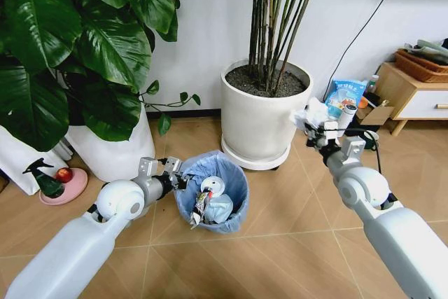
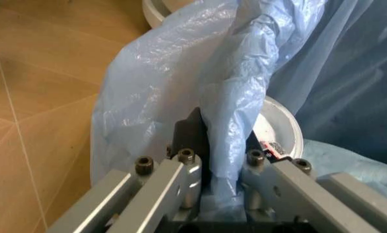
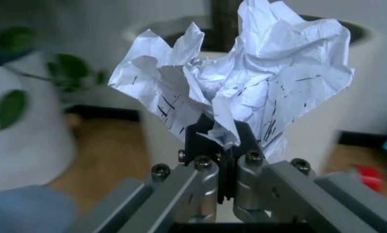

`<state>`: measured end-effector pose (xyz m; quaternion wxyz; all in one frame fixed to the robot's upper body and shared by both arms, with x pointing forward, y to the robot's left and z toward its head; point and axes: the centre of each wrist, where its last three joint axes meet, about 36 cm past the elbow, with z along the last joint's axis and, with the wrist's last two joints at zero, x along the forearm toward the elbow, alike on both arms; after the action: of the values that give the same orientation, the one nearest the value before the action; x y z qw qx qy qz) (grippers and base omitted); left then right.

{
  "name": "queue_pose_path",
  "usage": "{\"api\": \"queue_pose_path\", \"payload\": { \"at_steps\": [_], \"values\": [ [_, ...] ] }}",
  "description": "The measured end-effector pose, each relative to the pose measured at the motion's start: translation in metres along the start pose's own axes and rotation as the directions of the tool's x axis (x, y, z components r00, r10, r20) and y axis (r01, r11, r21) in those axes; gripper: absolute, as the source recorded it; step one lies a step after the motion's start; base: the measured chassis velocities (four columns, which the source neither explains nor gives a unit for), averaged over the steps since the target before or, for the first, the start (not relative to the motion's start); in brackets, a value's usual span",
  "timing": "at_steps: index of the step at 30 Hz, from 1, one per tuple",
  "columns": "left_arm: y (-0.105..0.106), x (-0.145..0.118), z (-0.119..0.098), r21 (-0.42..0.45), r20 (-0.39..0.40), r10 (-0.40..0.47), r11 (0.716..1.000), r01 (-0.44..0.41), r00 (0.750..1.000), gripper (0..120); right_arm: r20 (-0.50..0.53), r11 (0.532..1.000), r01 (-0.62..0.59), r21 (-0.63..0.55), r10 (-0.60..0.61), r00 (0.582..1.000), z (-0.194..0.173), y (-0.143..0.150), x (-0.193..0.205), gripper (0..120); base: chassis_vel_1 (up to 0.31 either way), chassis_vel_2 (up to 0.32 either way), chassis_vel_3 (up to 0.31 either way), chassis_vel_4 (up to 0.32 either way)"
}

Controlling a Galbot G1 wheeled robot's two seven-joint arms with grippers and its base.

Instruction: Pick up the trash bin and place the garbage on the floor into it.

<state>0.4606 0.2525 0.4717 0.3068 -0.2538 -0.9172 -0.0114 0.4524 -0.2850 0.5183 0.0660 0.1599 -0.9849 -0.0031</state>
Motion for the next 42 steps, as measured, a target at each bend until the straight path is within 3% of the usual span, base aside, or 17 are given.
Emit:
{"api": "queue_pose_path", "payload": {
  "at_steps": [7,11,19,24,35,38,40,42],
  "values": [
    [-0.001,-0.009,-0.004,0.008,-0.002,0.008,1.000,-0.008,1.000,2,-0.024,0.974,0.227,-0.024,-0.227,0.973,-0.014,0.040,-0.005,0,0.000,0.000,0.000,0.000],
    [-0.001,-0.016,-0.007,0.023,-0.004,0.015,1.000,-0.015,1.000,2,-0.067,0.923,0.376,-0.078,-0.381,0.922,-0.012,0.079,0.002,0,0.000,0.000,0.000,0.000],
    [0.001,-0.020,-0.010,0.035,-0.005,0.016,0.999,-0.016,1.000,2,-0.170,0.878,0.459,-0.139,-0.478,0.862,0.020,0.117,0.008,0,0.000,0.000,0.000,0.000],
    [0.003,-0.019,-0.011,0.035,-0.003,0.011,0.999,-0.011,1.000,2,-0.208,0.880,0.454,-0.139,-0.474,0.856,0.028,0.119,0.005,0,0.000,0.000,0.000,0.000],
    [0.000,-0.019,-0.012,0.037,0.005,0.010,0.999,-0.010,1.000,2,-0.232,0.889,0.439,-0.132,-0.458,0.858,0.027,0.118,0.001,38,0.000,0.000,0.000,0.000],
    [-0.001,-0.017,-0.013,0.035,0.007,0.011,0.999,-0.012,1.000,2,-0.229,0.897,0.424,-0.125,-0.442,0.868,0.026,0.113,-0.002,53,0.000,0.000,0.000,0.000],
    [-0.001,-0.017,-0.012,0.034,0.007,0.012,0.999,-0.012,1.000,2,-0.227,0.899,0.420,-0.124,-0.438,0.870,0.025,0.112,-0.002,55,0.000,0.000,0.000,0.000],
    [-0.002,-0.016,-0.012,0.033,0.007,0.011,0.999,-0.011,1.000,2,-0.215,0.904,0.410,-0.121,-0.427,0.878,0.024,0.109,-0.003,68,0.000,0.000,0.000,0.000]
  ]
}}
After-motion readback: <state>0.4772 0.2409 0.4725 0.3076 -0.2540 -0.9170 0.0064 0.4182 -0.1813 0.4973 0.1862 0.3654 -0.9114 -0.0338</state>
